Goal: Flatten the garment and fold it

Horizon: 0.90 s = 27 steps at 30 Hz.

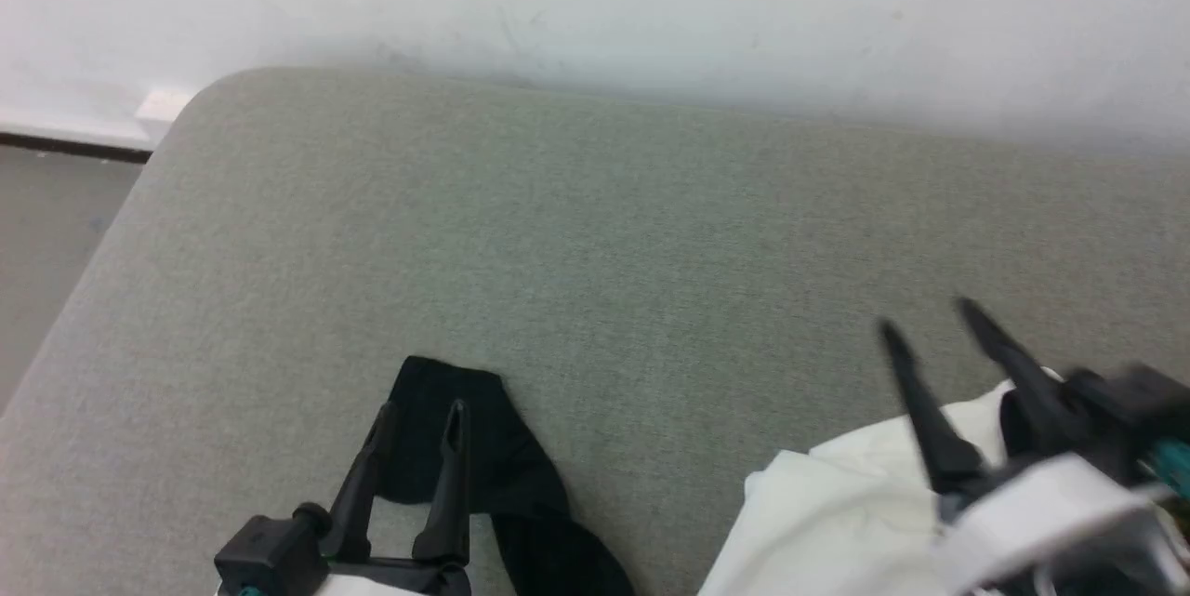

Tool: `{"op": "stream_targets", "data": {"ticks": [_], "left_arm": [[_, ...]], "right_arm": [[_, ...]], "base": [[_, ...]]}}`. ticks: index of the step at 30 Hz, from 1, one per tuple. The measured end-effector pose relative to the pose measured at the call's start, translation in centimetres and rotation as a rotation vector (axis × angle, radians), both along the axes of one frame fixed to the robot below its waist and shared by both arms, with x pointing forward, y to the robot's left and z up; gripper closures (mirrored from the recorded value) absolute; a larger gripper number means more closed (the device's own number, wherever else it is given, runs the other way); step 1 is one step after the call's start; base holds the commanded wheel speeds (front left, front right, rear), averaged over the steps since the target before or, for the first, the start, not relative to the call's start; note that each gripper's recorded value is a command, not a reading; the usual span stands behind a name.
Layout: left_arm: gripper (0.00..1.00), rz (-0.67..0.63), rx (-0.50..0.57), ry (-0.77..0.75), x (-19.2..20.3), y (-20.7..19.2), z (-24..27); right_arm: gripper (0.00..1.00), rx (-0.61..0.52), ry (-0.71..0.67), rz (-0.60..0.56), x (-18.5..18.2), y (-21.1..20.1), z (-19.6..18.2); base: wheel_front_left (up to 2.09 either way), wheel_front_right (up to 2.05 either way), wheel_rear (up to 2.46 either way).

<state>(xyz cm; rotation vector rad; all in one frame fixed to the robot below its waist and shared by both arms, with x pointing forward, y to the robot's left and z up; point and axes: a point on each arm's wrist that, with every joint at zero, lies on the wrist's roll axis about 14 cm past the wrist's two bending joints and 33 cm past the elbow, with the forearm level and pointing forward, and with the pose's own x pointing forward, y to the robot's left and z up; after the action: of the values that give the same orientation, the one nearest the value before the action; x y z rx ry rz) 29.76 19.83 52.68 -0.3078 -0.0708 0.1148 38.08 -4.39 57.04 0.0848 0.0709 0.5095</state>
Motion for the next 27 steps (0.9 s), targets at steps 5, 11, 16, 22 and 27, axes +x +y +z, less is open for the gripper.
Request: {"op": "stream_targets", "data": {"ticks": [5,11,16,22,27], "left_arm": [[0.00,-0.034,0.011,0.010,0.0,-0.7,-0.2],[0.00,-0.089,0.020,0.028,0.5,-1.9,-0.5],[0.00,-0.219,0.088,0.000,2.9,-4.1,0.9],[0.00,-0.515,0.214,-0.038,7.8,-10.3,3.8],[0.00,-0.766,0.284,0.079,10.1,-16.2,1.8]], "right_arm": [[0.00,-0.012,0.000,-0.241,-2.0,-8.2,-2.6],[0.00,0.062,0.061,-0.400,-4.9,-13.4,-5.6],[0.00,0.079,0.025,-0.469,-5.3,-15.4,-5.3],[0.00,0.074,0.012,-0.514,-4.3,-16.7,-5.3],[0.00,0.066,0.027,-0.543,-3.5,-17.5,-6.0]], "base": [[0.00,0.00,0.00],[0.00,0.00,0.00],[0.00,0.00,0.00],[0.00,0.00,0.00],[0.00,0.00,0.00]]}}
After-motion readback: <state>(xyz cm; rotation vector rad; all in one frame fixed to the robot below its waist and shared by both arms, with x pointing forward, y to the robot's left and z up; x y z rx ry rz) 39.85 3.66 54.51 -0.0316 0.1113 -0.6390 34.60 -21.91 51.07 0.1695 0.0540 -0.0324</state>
